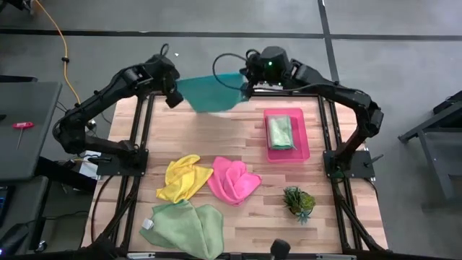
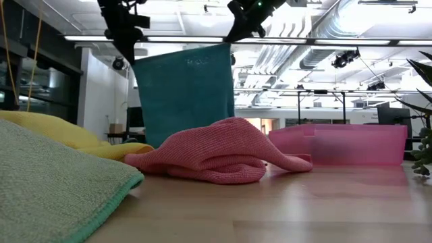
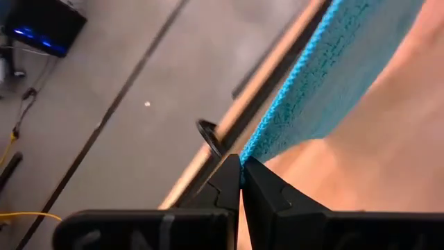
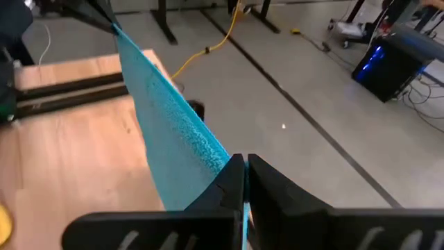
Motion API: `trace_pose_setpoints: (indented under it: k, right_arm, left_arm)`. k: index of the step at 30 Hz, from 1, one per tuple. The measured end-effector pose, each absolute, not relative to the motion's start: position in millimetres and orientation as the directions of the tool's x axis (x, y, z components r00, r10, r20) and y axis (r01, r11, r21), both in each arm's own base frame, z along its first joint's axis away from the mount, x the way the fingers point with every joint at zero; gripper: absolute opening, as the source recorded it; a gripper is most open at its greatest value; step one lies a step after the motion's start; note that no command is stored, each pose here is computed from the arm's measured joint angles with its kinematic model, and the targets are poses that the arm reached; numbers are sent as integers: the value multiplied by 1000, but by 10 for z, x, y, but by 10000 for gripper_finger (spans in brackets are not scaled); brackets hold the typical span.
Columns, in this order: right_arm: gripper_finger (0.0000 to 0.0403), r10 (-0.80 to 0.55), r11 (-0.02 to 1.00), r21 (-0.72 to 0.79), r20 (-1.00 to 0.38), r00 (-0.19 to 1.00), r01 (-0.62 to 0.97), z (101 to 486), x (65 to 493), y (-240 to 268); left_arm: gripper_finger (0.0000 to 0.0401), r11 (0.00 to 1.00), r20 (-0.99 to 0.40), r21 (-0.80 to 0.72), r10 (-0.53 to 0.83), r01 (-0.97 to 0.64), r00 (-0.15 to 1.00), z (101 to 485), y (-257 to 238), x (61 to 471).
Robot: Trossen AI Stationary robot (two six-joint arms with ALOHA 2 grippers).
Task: Fold microfiber towels
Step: Fold the blue microfiber cloth
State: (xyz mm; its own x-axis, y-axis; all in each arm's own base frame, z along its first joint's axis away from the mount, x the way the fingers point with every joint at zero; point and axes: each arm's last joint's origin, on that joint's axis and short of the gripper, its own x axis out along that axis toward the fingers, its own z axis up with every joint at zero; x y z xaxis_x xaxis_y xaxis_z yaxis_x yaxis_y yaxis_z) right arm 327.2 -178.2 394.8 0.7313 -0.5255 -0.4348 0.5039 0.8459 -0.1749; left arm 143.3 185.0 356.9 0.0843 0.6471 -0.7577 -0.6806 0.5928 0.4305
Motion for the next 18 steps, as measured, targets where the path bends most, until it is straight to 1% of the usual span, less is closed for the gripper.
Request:
trace_pose_setpoints:
  k: [6, 10, 14, 16, 18]
  right_arm:
    - [0, -531, 839, -161, -450, 718, 520, 3918, 3193, -1939]
    - [0, -524, 838, -162, -501, 689, 520, 3758, 3188, -1976]
    - [0, -498, 849, -149, -548, 672, 507, 3528, 3215, -1981]
    - [0, -481, 859, -143, -554, 679, 492, 3427, 3248, -1943]
    - [0, -448, 873, -119, -576, 683, 472, 3340, 3266, -1900]
  left_arm:
    - [0, 513, -668, 455, 737, -728, 102, 3657, 2011, 1391]
    - [0, 468, -625, 472, 775, -747, 91, 3694, 2048, 1397]
    - [0, 479, -644, 475, 761, -739, 79, 3674, 2034, 1386]
    - [0, 506, -680, 460, 729, -730, 77, 3639, 1998, 1383]
    - [0, 538, -729, 413, 679, -734, 87, 3581, 1953, 1380]
